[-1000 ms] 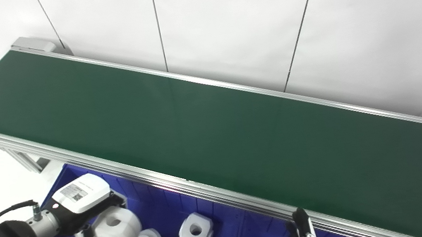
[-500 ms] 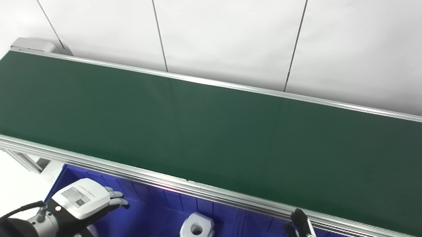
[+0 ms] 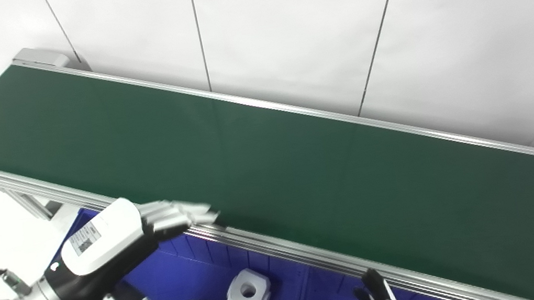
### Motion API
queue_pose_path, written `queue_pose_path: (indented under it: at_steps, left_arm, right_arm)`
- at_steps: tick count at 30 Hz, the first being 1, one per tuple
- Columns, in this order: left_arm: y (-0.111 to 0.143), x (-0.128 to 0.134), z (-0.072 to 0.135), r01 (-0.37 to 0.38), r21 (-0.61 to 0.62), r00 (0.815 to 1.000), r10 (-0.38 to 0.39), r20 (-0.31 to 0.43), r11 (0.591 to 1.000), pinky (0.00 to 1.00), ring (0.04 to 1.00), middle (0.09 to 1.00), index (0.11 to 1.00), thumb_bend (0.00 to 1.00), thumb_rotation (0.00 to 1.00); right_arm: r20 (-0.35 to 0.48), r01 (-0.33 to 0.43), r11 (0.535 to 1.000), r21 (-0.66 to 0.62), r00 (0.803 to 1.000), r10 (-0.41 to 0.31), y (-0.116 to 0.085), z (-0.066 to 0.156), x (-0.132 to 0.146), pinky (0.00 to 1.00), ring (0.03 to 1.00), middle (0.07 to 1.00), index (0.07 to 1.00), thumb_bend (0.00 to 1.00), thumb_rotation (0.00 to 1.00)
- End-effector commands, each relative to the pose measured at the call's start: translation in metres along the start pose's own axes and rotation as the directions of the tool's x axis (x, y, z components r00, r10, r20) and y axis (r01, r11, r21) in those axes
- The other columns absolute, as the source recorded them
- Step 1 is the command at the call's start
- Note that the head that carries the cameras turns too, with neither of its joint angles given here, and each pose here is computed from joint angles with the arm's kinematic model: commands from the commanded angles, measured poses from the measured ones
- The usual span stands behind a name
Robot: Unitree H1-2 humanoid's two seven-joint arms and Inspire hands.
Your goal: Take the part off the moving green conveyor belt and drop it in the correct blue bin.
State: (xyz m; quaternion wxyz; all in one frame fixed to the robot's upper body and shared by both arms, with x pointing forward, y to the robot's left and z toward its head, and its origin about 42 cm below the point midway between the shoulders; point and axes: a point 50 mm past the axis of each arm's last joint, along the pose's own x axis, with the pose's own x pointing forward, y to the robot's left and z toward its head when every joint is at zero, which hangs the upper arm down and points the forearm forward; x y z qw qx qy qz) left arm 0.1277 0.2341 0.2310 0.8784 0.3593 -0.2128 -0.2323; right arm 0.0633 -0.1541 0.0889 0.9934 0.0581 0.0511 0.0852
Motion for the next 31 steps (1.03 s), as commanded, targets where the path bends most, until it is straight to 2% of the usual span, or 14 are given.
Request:
queue_pose_path:
  at_steps: [1, 2, 3, 4, 5, 7, 9, 10, 12, 14, 16, 21, 27, 31]
  left_arm:
    - [-0.004, 0.002, 0.015, -0.116, -0.144, 0.992, 0.123, 0.041, 0.983, 0.69, 0.826, 0.85, 0.829, 0.83, 0.83]
    - [-0.015, 0.007, 0.016, -0.154, -0.274, 0.987, 0.162, 0.007, 0.949, 0.69, 0.835, 0.858, 0.843, 0.83, 0.85]
    - [-0.023, 0.01, 0.017, -0.176, -0.359, 0.983, 0.182, -0.019, 0.917, 0.82, 0.912, 0.925, 0.91, 0.88, 0.85]
    - [-0.034, 0.011, 0.013, -0.203, -0.459, 0.979, 0.188, -0.079, 0.865, 0.86, 0.939, 0.949, 0.933, 0.9, 0.86]
    - [-0.042, 0.012, 0.011, -0.223, -0.52, 0.975, 0.188, -0.121, 0.824, 0.93, 0.969, 0.974, 0.966, 0.84, 0.85]
    - [-0.058, 0.011, -0.001, -0.238, -0.616, 0.97, 0.146, -0.196, 0.751, 0.99, 0.995, 0.996, 0.995, 0.8, 0.85]
    - [-0.071, 0.008, -0.017, -0.256, -0.636, 0.962, 0.125, -0.244, 0.728, 1.0, 0.999, 0.999, 0.999, 0.8, 0.86]
    - [-0.079, 0.005, -0.028, -0.26, -0.63, 0.959, 0.117, -0.259, 0.731, 1.0, 1.0, 1.0, 1.0, 0.8, 0.87]
    - [-0.088, -0.001, -0.047, -0.236, -0.583, 0.959, 0.09, -0.267, 0.777, 1.0, 1.0, 1.0, 1.0, 0.7, 0.88]
    - [-0.09, -0.008, -0.066, -0.152, -0.52, 0.968, 0.019, -0.252, 0.841, 1.0, 1.0, 1.0, 1.0, 0.65, 0.88]
    - [-0.09, -0.014, -0.082, -0.069, -0.487, 0.968, -0.06, -0.244, 0.871, 1.0, 1.0, 1.0, 1.0, 0.63, 0.78]
    - [-0.094, -0.022, -0.102, 0.029, -0.476, 0.955, -0.164, -0.246, 0.879, 0.99, 1.0, 1.0, 1.0, 0.69, 0.74]
    - [-0.099, -0.014, -0.098, 0.049, -0.465, 0.959, -0.171, -0.225, 0.884, 1.0, 1.0, 1.0, 1.0, 0.72, 0.74]
    - [-0.1, -0.01, -0.095, 0.097, -0.444, 0.951, -0.214, -0.223, 0.891, 0.98, 1.0, 1.0, 1.0, 0.74, 0.78]
  right_arm:
    - [0.037, 0.003, 1.0, -0.007, 0.999, -0.003, 0.009, 0.007, 0.003, 0.89, 0.886, 0.913, 0.92, 0.79, 0.9]
    - [0.042, 0.006, 0.999, -0.032, 0.999, -0.005, 0.013, 0.007, 0.004, 0.88, 0.882, 0.91, 0.916, 0.79, 0.89]
    - [0.046, 0.009, 0.999, -0.049, 0.999, -0.006, 0.016, 0.007, 0.005, 0.88, 0.879, 0.905, 0.912, 0.8, 0.89]
    - [0.048, 0.012, 0.998, -0.067, 0.999, -0.009, 0.021, 0.007, 0.007, 0.88, 0.878, 0.903, 0.911, 0.8, 0.89]
    - [0.048, 0.015, 0.997, -0.079, 0.999, -0.011, 0.025, 0.007, 0.008, 0.89, 0.879, 0.903, 0.909, 0.81, 0.89]
    - [0.052, 0.022, 0.996, -0.085, 0.999, -0.018, 0.034, 0.007, 0.013, 0.9, 0.884, 0.903, 0.905, 0.81, 0.89]
    - [0.052, 0.024, 0.997, -0.077, 0.998, -0.02, 0.043, 0.007, 0.018, 0.9, 0.892, 0.91, 0.906, 0.79, 0.89]
    - [0.049, 0.024, 0.997, -0.073, 0.999, -0.021, 0.05, 0.007, 0.021, 0.9, 0.895, 0.913, 0.907, 0.79, 0.89]
    - [0.039, 0.026, 0.997, -0.072, 0.999, -0.023, 0.06, 0.008, 0.026, 0.92, 0.905, 0.924, 0.911, 0.78, 0.9]
    - [0.032, 0.032, 0.997, -0.071, 0.999, -0.03, 0.07, 0.01, 0.031, 0.93, 0.908, 0.928, 0.911, 0.78, 0.9]
    - [0.025, 0.041, 0.997, -0.063, 0.999, -0.039, 0.077, 0.011, 0.036, 0.96, 0.916, 0.938, 0.91, 0.78, 0.92]
    - [0.019, 0.048, 0.997, -0.055, 0.999, -0.047, 0.085, 0.016, 0.043, 0.96, 0.928, 0.951, 0.908, 0.8, 0.93]
    - [0.005, 0.056, 0.997, -0.053, 0.998, -0.055, 0.079, 0.017, 0.041, 0.96, 0.924, 0.949, 0.899, 0.82, 0.94]
    - [0.007, 0.054, 0.997, -0.054, 0.999, -0.054, 0.073, 0.016, 0.038, 0.95, 0.925, 0.95, 0.903, 0.8, 0.94]
